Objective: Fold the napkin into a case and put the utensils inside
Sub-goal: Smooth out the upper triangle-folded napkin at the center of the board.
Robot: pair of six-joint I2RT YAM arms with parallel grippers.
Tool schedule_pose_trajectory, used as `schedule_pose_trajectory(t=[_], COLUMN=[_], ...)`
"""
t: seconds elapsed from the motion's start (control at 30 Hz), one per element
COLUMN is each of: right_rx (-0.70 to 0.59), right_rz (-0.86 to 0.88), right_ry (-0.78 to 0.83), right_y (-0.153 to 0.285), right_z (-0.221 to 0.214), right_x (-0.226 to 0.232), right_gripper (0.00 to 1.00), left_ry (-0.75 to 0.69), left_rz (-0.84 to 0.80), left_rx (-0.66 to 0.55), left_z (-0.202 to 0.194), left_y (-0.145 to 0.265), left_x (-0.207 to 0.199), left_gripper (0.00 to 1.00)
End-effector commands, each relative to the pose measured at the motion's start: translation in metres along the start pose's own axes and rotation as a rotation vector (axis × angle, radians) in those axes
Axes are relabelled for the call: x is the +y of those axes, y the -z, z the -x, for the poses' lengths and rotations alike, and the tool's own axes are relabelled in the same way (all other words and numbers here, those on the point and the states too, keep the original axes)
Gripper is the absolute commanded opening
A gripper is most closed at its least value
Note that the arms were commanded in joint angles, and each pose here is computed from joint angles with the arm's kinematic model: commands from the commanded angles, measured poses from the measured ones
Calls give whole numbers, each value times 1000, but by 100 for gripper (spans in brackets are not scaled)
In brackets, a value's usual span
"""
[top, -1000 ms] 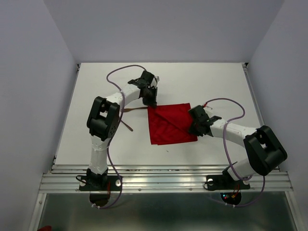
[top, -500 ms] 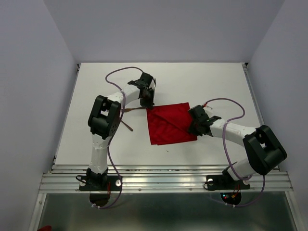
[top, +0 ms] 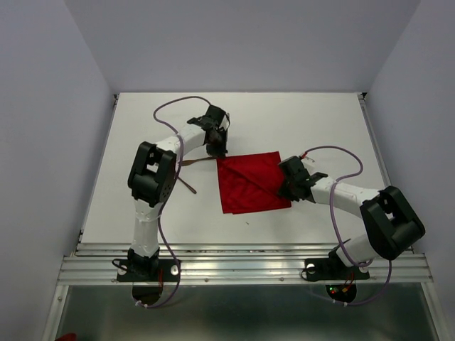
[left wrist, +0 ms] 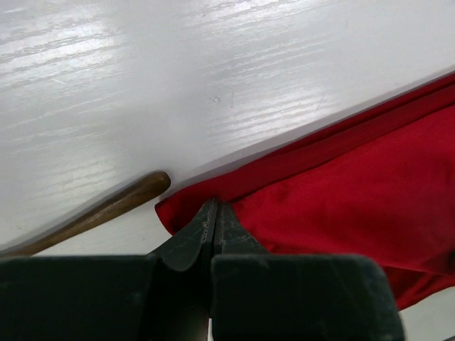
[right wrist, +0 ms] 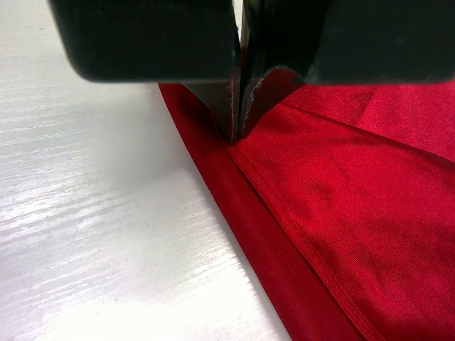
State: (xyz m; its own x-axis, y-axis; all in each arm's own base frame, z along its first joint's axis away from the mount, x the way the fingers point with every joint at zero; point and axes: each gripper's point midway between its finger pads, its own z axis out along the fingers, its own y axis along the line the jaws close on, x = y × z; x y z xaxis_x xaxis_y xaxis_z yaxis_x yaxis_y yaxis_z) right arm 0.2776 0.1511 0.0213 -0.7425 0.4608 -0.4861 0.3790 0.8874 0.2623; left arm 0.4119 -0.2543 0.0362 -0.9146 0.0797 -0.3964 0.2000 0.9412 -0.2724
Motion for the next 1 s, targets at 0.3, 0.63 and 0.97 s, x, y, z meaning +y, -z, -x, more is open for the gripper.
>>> schedule_pose_trajectory(t=[0.3,0.63,0.97], right_rx=[29,38,75], right_rz=[-77,-81,-106], right_ry=[11,13,17], right_y=[-1,-2,-2], right_z=[-15,-18,-32], right_x=[-24,-27,-40], right_gripper=[1,1,1], left_ry=[11,25,27], left_rz=[-44,-5,-15], left_rx=[-103,-37,-54], left_z=[10,-6,-6], left_y=[57,3,10], left_x=[-11,5,3], left_gripper=[0,0,0])
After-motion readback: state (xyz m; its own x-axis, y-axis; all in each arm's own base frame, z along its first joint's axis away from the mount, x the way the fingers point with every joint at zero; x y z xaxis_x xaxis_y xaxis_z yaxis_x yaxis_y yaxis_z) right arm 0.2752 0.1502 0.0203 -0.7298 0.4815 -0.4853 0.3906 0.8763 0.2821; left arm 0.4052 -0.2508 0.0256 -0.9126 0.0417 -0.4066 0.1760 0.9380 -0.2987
